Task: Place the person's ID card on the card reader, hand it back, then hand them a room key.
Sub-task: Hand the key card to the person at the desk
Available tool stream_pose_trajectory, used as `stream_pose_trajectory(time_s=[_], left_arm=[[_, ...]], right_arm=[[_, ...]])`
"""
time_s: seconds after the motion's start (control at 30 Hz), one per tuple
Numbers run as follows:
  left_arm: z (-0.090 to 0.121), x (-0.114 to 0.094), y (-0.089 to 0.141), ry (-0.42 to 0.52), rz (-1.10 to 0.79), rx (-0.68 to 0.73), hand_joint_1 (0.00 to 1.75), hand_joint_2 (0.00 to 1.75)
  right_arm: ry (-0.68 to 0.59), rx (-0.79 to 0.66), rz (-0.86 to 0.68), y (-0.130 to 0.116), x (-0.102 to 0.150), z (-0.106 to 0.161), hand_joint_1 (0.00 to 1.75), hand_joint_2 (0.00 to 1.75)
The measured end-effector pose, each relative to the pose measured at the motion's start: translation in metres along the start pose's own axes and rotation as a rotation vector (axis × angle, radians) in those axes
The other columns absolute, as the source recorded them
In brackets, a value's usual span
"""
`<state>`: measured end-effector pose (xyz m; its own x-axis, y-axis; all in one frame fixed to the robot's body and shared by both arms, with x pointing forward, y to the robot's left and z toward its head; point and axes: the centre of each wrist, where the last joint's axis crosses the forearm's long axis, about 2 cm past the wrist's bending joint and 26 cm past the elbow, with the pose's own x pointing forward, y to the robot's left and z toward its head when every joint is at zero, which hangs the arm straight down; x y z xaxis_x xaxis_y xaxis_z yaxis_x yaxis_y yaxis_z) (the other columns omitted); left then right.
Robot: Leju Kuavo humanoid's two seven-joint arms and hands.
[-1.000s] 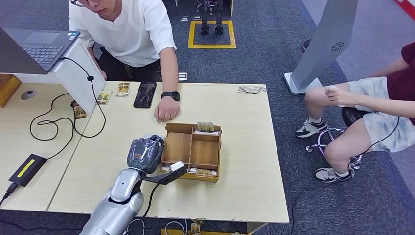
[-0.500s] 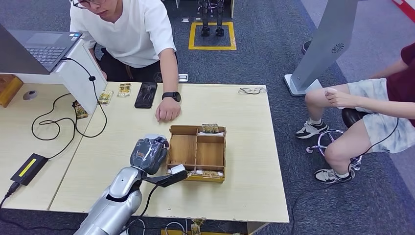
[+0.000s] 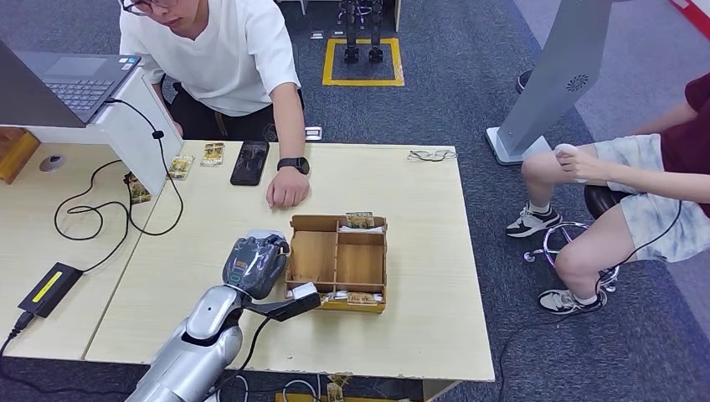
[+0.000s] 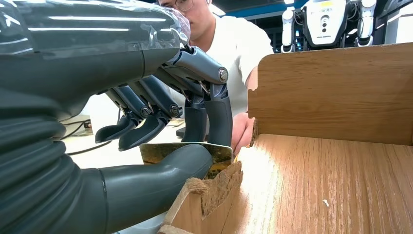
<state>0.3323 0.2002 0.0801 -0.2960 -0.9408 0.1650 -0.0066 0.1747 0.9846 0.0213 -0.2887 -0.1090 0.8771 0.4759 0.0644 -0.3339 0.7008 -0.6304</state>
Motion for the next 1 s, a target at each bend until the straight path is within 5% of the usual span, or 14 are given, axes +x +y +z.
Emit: stream_pose_trajectory(time_s=[0.33, 1.0], left_arm=[[0.001, 0.0, -0.001, 0.004, 0.011, 0.016, 1.75, 1.75], [0.018, 0.021, 0.017, -0.072, 0.171, 0.439, 1.75, 1.75]], right_arm=[[0.001, -0.001, 0.002, 0.0, 0.0, 0.0, 0.0, 1.75], [0.015, -0.052, -0.04, 0.016, 0.009, 0.015, 0.0, 1.75]])
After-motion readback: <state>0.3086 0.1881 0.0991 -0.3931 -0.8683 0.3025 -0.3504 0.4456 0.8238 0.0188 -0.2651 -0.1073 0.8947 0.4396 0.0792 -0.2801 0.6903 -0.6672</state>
